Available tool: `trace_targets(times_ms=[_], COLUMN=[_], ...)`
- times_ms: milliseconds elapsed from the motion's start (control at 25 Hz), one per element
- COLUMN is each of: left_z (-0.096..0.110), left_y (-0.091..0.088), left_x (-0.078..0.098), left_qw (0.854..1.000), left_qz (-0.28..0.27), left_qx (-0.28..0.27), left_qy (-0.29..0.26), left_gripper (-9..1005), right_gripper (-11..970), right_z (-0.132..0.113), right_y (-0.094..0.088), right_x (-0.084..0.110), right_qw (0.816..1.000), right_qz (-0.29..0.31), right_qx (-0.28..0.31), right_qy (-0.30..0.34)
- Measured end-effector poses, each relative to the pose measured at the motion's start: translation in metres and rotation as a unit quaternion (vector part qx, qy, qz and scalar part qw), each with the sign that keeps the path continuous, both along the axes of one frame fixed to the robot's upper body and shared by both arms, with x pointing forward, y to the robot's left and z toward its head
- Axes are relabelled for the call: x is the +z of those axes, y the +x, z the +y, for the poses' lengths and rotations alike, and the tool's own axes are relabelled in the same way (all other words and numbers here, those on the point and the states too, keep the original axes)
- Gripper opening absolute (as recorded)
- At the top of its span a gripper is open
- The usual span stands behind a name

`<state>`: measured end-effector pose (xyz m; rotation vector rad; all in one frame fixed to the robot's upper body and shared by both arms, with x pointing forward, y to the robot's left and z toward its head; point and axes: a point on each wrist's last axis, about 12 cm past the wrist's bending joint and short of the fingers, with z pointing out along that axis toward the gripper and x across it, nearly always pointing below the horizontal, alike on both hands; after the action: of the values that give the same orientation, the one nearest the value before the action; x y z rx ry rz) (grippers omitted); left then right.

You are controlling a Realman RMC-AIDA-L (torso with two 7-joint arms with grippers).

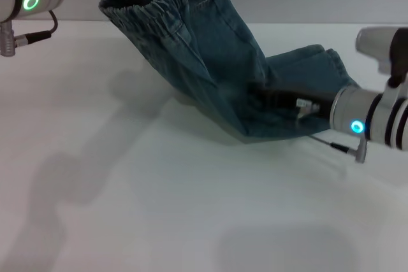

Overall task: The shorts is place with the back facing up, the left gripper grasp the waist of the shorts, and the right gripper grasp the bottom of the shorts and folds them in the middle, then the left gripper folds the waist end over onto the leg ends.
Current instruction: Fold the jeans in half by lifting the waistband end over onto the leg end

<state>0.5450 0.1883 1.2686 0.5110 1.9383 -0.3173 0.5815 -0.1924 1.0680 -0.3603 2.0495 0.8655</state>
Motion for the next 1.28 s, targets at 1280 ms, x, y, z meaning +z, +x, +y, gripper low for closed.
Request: trace_targets(times_ms=[1280], left_z=[0.002], left_y=[-0.002], left_x=[0.001], left_qw=[1.0], left_qz=[-0.004], left_qx=[0.002], left_qy=[-0.001], left_gripper=[48], right_gripper=[1], right_z=[-0.072], right_y=[0.036], right_x=[0.003], right_qw=[0.981], right_qz=[-0.039], right_qx=[-0.147], right_qy=[-0.124])
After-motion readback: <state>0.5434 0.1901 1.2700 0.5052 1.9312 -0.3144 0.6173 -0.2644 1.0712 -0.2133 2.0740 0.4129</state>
